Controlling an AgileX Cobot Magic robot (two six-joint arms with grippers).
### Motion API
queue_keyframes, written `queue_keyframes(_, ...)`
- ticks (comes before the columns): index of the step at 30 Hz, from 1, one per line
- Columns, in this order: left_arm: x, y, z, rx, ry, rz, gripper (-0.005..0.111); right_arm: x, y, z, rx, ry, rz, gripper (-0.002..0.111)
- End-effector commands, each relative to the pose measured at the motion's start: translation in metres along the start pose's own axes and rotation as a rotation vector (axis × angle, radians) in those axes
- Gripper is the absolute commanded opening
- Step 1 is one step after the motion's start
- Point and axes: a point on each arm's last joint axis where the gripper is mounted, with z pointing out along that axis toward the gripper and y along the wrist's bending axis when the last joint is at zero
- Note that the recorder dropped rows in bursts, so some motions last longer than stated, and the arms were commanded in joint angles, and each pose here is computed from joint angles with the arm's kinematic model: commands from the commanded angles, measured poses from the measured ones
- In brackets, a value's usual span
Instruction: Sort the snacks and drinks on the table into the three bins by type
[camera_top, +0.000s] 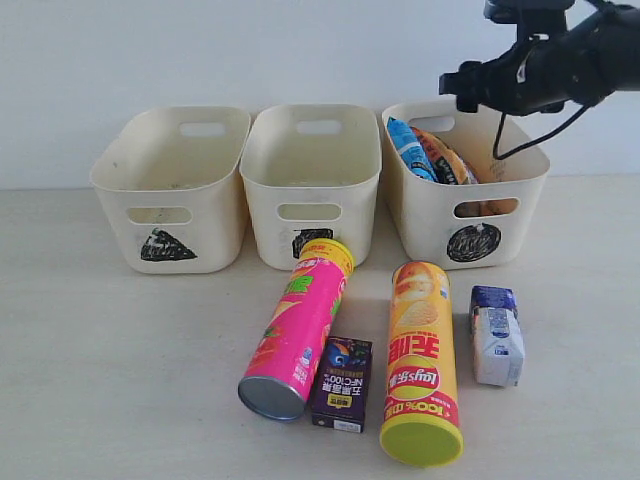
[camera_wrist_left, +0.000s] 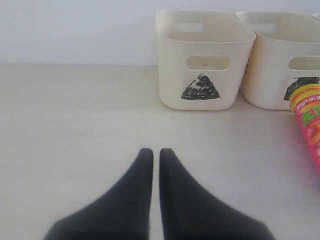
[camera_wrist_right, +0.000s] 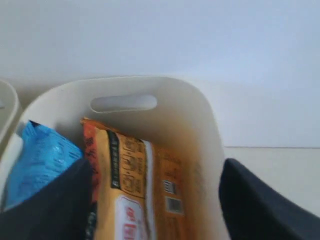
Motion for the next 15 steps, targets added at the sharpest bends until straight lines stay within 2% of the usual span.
queue_keyframes(1, -0.002, 0.0, -0.001, 0.001, -0.014, -0.011, 0.004, -0.014, -0.015, -0.037, 0.13, 0.141, -0.237, 0.027)
queue_keyframes(3, -0.002, 0.0, -0.001, 0.001, -0.014, -0.011, 0.004, -0.015, -0.022, -0.053, 0.184, 0.236, -0.301, 0.003)
queue_keyframes(4, -0.002, 0.0, -0.001, 0.001, -0.014, -0.011, 0.004, -0.016, -0.025, -0.062, 0.205, 0.281, -0.318, 0.001)
queue_keyframes(7, -0.002, 0.0, -0.001, 0.001, -0.014, -0.011, 0.004, -0.015, -0.034, -0.088, 0.206, 0.441, -0.354, 0.0)
queue_keyframes(9, -0.002, 0.0, -0.001, 0.001, -0.014, -0.011, 0.004, -0.013, -0.039, -0.102, 0.174, 0.511, -0.311, 0.0)
queue_keyframes(12, -0.002, 0.0, -0.001, 0.001, -0.014, -0.011, 0.004, -0.014, -0.049, -0.128, 0.098, 0.539, -0.211, 0.0)
queue_keyframes(15, -0.002, 0.0, -0.001, 0.001, -0.014, -0.011, 0.004, -0.012, -0.059, -0.156, 0.064, 0.478, -0.122, 0.0)
